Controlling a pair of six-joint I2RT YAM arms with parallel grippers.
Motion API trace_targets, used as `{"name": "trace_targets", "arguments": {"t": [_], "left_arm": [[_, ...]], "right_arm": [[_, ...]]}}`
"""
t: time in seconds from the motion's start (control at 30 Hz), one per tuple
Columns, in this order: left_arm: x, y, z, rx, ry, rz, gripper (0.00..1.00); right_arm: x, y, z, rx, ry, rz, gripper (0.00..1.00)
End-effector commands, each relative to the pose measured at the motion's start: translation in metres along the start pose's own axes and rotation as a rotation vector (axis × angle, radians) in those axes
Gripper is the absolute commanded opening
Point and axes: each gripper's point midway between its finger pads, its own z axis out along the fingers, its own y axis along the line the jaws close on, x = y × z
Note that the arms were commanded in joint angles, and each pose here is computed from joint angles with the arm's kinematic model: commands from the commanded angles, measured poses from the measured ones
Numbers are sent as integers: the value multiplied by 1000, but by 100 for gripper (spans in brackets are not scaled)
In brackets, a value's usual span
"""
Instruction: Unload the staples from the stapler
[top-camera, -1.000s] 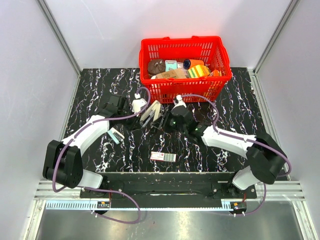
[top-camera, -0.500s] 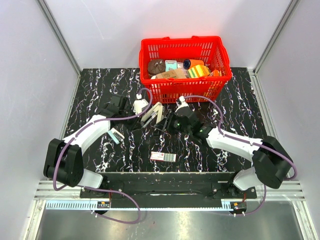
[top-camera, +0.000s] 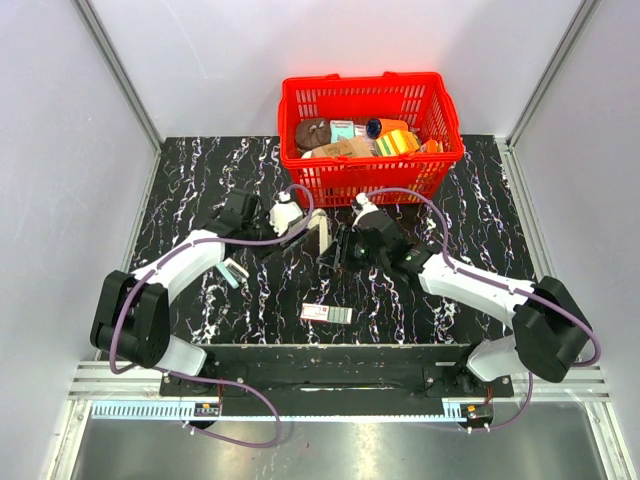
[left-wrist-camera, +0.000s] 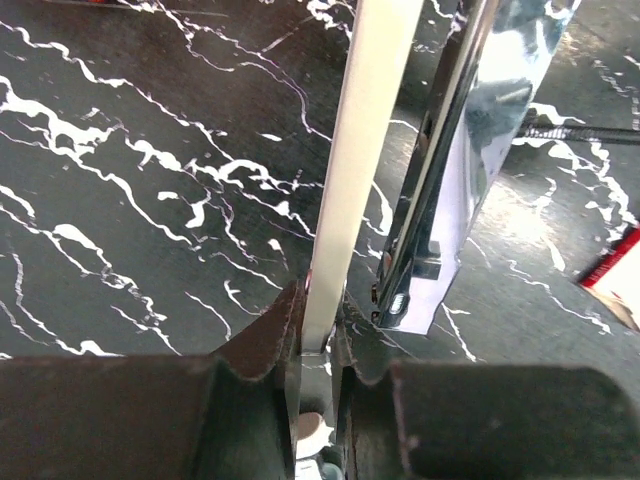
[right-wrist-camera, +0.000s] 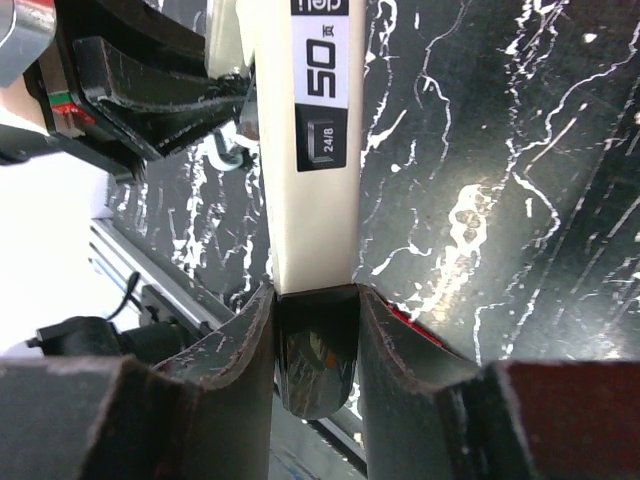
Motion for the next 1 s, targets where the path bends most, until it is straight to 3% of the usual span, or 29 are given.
{"name": "trace_targets", "arguments": {"t": [0.0, 0.6, 0.8, 0.97], "left_arm": [[-12, 68, -6, -302, -16, 101, 0], [8, 86, 3, -564, 79, 469, 0], [2, 71, 12, -593, 80, 544, 0], [-18, 64, 12, -587, 53, 527, 0]], "right_arm": [[12, -26, -19, 95, 79, -121, 15], [12, -67, -31, 228, 74, -179, 7], [11, -71, -32, 238, 66, -177, 6], [8, -74, -36, 249, 47, -178, 5]]}}
